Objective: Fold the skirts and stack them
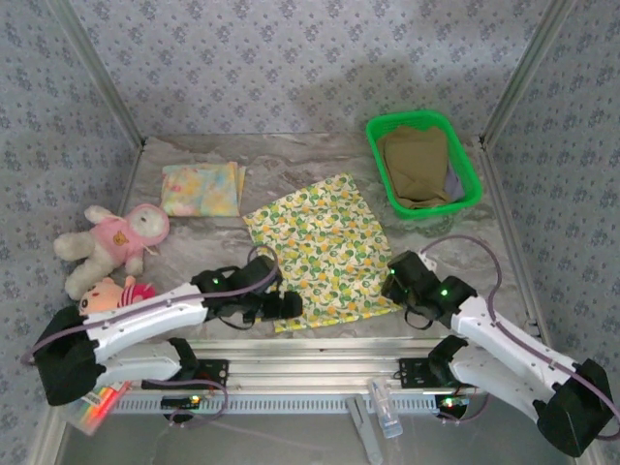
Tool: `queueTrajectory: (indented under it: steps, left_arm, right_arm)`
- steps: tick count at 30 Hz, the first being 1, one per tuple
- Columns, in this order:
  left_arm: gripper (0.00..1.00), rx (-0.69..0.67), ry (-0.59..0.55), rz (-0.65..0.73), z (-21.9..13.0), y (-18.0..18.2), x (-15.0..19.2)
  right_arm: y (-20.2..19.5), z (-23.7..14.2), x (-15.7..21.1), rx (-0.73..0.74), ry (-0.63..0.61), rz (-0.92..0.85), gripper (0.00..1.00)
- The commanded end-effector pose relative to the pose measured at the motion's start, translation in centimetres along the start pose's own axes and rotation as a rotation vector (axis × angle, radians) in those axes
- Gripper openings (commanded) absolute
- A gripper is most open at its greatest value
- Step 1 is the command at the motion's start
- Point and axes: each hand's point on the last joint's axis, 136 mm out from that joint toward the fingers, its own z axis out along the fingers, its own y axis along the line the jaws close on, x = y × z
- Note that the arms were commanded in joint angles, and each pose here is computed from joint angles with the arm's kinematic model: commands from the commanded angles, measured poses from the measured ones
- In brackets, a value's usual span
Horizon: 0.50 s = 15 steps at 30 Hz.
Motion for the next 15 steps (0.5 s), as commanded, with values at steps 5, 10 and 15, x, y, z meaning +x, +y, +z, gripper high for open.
queueTrajectory:
  steps: [5,10,15]
  left_arm:
    - [1.00,0.026,-0.199,0.029,-1.8,-2.0,-14.7]
    - [1.00,-0.045,-0.190,0.089,0.2,-3.3,-20.7]
    - [1.00,-0.065,-0.140,0.076,4.4,-3.1,-24.0]
  right_arm:
    - [6.8,2.6,1.4,-0.148,0.191,-0.211,0.63]
    - [4.5,3.2,5.8,-0.052,0.359,-0.301,0.67]
    - [1.0,2.8,10.2,0.002,0.491,-0.311,0.87]
